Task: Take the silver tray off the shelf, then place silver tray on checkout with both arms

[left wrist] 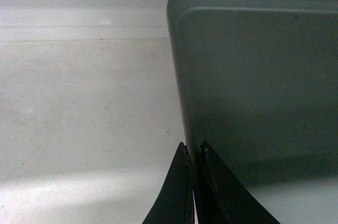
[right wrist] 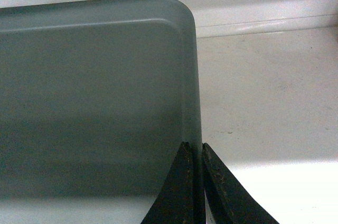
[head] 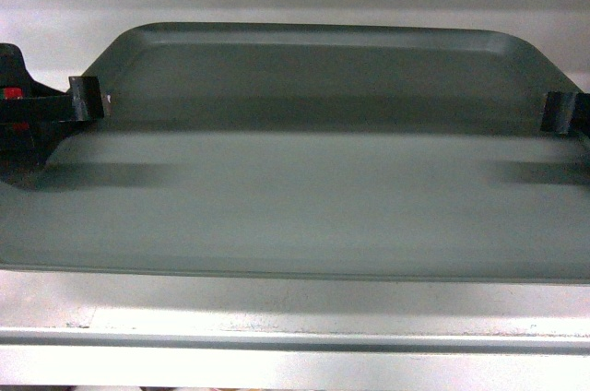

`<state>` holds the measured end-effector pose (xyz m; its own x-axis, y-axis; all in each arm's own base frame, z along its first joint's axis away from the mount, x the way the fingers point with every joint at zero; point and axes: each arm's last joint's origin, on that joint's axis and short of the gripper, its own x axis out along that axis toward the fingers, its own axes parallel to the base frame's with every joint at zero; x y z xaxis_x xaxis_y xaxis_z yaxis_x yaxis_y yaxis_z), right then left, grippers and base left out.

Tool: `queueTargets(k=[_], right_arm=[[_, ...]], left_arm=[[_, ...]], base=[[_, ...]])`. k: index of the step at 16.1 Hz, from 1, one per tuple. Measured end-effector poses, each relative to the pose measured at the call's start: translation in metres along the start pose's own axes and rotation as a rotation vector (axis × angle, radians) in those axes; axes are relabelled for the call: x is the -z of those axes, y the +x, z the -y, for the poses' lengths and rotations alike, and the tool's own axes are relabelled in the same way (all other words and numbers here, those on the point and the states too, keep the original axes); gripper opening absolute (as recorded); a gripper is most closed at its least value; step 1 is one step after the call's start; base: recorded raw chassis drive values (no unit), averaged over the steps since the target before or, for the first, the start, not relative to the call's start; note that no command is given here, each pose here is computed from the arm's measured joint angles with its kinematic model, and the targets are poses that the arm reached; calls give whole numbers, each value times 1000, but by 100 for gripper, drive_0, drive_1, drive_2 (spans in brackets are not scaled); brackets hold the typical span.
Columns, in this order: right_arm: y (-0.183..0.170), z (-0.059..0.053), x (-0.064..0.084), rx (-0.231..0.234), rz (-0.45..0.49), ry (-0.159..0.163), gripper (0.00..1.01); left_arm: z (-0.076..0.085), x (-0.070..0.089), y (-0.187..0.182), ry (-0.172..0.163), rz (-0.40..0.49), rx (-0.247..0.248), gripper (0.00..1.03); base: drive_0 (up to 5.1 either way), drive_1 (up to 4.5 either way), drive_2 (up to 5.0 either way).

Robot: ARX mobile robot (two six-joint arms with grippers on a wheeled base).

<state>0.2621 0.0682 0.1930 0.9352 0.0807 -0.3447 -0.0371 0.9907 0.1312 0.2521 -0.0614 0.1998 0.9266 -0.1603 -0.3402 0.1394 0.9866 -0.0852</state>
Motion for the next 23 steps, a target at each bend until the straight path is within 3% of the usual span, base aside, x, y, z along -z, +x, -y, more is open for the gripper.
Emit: queueTargets(k=[8,12,23], right_arm=[[2,-1,-3,17,-111,-35,2],[8,1,4,24,-184,-44,2],[9,2,2,17,-168,-38,2]], left_arm=[[0,3,2,-4,-100,-13,3],[1,7,4,0,-127,-20,3],[1,5,4,-2,-112,-20,3]], base=[[0,0,0],[0,0,0],[0,0,0]])
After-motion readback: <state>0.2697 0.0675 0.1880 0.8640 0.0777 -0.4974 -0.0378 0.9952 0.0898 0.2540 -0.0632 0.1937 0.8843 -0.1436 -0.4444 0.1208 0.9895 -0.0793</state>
